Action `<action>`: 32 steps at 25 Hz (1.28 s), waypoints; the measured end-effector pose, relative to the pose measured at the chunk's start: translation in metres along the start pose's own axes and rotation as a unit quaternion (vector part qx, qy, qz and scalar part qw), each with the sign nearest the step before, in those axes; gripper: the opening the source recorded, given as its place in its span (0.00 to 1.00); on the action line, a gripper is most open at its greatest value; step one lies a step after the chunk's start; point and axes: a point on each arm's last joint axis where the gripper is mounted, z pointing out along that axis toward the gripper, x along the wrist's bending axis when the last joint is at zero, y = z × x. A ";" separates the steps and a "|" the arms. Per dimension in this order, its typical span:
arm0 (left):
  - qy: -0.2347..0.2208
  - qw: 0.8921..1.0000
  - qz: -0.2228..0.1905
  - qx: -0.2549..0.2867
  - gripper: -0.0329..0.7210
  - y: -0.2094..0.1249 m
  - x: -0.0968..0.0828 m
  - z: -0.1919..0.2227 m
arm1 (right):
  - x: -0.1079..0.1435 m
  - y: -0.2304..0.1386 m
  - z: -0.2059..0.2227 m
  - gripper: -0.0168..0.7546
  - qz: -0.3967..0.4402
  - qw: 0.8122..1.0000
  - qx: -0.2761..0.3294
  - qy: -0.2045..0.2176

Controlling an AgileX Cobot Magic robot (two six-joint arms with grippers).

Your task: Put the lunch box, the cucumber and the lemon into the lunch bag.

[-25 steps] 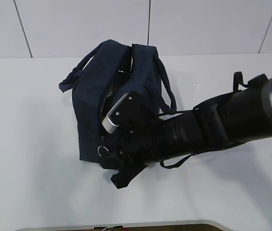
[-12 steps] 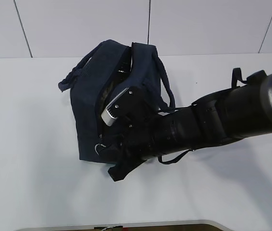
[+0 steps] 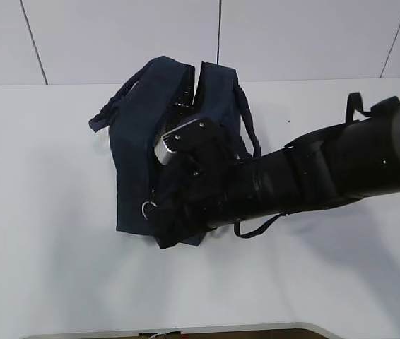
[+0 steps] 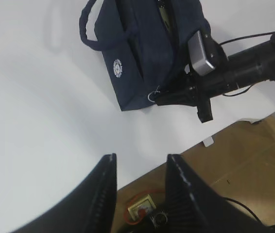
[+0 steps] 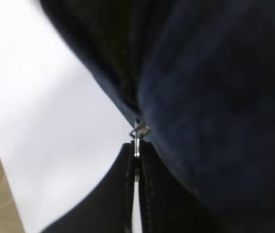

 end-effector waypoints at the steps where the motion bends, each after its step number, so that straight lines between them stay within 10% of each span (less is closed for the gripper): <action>1: 0.000 1.000 -0.004 0.011 0.36 -0.004 0.002 0.005 | 0.001 0.003 -0.003 0.03 0.004 1.000 -0.005 -0.002; 32: -0.003 0.991 -0.032 0.128 0.36 -0.051 0.025 0.070 | 0.018 0.020 -0.035 0.03 0.093 0.995 0.024 0.010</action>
